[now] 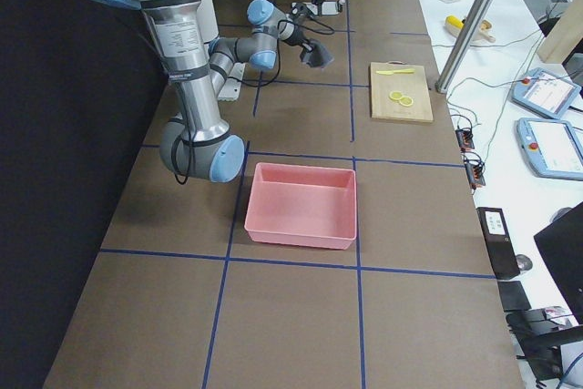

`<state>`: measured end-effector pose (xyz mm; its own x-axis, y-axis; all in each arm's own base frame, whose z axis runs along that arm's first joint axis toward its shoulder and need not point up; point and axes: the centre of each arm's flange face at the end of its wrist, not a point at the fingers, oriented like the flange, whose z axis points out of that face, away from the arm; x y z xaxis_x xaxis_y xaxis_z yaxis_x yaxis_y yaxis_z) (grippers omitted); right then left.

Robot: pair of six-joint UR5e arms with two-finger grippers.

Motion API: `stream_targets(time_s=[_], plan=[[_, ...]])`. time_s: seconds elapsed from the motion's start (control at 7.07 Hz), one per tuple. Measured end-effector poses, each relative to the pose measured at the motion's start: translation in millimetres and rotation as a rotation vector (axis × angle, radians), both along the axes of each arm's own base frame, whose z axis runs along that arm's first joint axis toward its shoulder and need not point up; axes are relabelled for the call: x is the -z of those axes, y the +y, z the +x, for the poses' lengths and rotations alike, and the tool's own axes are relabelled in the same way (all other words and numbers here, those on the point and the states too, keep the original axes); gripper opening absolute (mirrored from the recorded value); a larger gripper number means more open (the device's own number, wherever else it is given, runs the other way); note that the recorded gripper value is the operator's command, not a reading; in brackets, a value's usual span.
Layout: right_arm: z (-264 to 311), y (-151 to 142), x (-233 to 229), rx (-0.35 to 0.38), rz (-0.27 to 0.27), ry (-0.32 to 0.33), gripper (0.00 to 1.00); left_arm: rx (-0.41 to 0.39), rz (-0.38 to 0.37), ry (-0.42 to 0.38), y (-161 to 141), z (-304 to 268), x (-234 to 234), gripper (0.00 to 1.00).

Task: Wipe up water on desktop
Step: 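Open the left gripper and withdraw it while the right gripper pulls the cloth away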

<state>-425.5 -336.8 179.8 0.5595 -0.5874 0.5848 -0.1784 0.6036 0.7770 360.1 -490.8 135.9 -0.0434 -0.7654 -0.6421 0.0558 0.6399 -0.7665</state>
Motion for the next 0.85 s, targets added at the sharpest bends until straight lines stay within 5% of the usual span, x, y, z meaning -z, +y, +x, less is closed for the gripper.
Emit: stream_targets(time_s=[0.42,0.85], plan=[[43,16,4,-0.009,-0.143,0.238,0.00,-0.011,0.050,-0.057,-43,-115,-56,1.00],[55,23,-32,-0.014,-0.410,0.371,0.00,0.034,0.134,-0.097,-48,-210,-116,1.00]])
